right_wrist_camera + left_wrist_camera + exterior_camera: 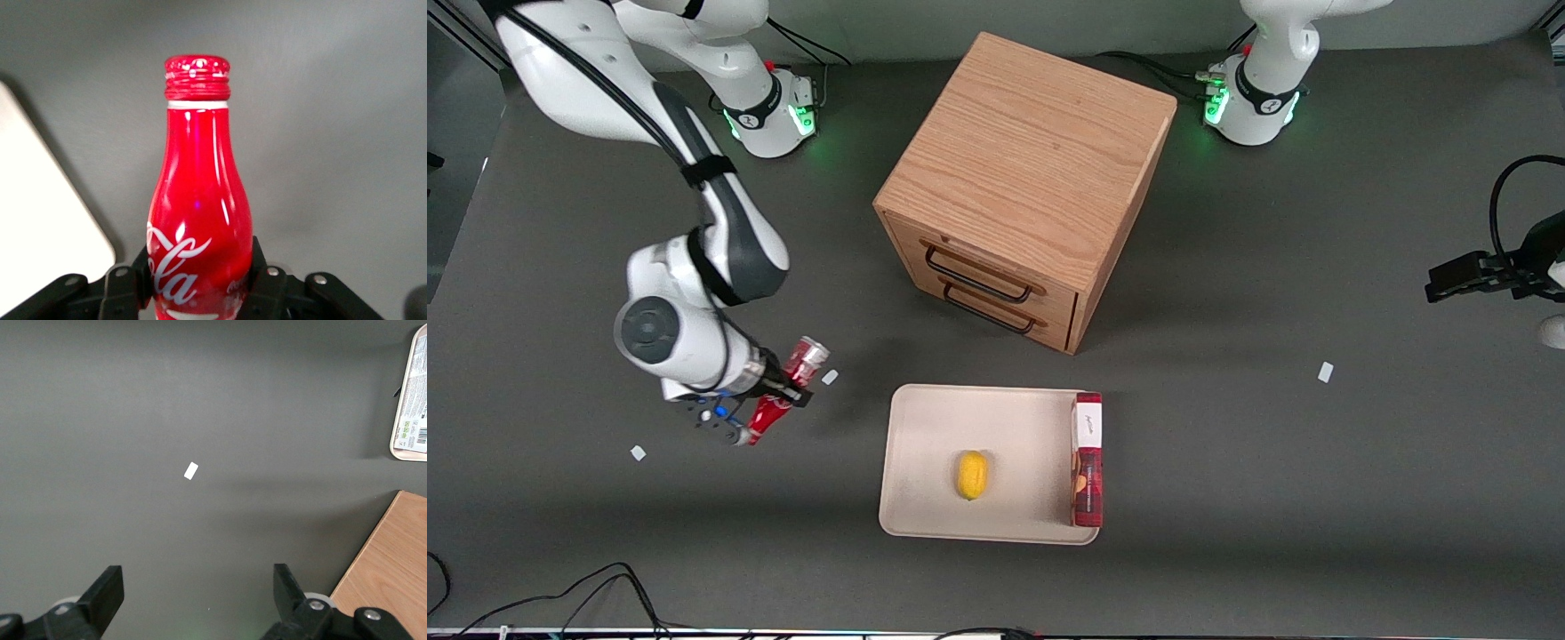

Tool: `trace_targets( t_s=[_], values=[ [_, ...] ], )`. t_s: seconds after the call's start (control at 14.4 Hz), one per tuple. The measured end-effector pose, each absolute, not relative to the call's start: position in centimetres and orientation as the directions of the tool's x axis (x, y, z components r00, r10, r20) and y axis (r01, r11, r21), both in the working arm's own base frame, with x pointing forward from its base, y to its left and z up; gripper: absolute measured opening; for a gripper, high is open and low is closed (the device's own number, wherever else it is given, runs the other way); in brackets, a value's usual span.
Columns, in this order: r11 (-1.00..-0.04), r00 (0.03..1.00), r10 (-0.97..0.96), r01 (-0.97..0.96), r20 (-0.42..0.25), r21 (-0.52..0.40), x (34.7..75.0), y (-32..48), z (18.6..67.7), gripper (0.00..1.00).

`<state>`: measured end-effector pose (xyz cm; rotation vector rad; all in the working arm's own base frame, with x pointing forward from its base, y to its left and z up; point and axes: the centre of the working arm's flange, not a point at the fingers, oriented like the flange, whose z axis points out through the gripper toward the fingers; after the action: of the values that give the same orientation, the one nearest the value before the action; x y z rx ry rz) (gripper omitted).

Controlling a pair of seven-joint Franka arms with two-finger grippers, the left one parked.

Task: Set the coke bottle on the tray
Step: 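Lift the bottle upright and carry it toward the cream tray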

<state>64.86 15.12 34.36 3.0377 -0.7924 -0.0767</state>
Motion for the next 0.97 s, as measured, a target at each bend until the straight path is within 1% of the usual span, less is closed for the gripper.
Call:
trace_targets(
  t_s=[0.14, 0.28, 0.42, 0.55, 0.76, 0.97],
  values=[
    [-0.897, 0.897, -0.441, -0.441, -0.032, 0.002, 66.5, 14.6, 39.6, 0.55],
    [-0.922, 0.921, -0.388, -0.388, -0.021, -0.01, 67.5, 14.8, 43.6, 0.55],
    [-0.941, 0.941, -0.338, -0.338, 0.0, -0.031, 68.5, 15.6, 46.3, 0.55],
    [-0.957, 0.958, -0.285, -0.283, 0.032, -0.059, 69.5, 17.4, 47.9, 0.55],
    [-0.975, 0.976, -0.21, -0.204, 0.058, -0.09, 70.6, 22.5, 46.7, 0.55],
    [-0.988, 0.988, -0.104, -0.089, 0.116, -0.127, 72.2, 27.2, 42.0, 0.55]
  ],
)
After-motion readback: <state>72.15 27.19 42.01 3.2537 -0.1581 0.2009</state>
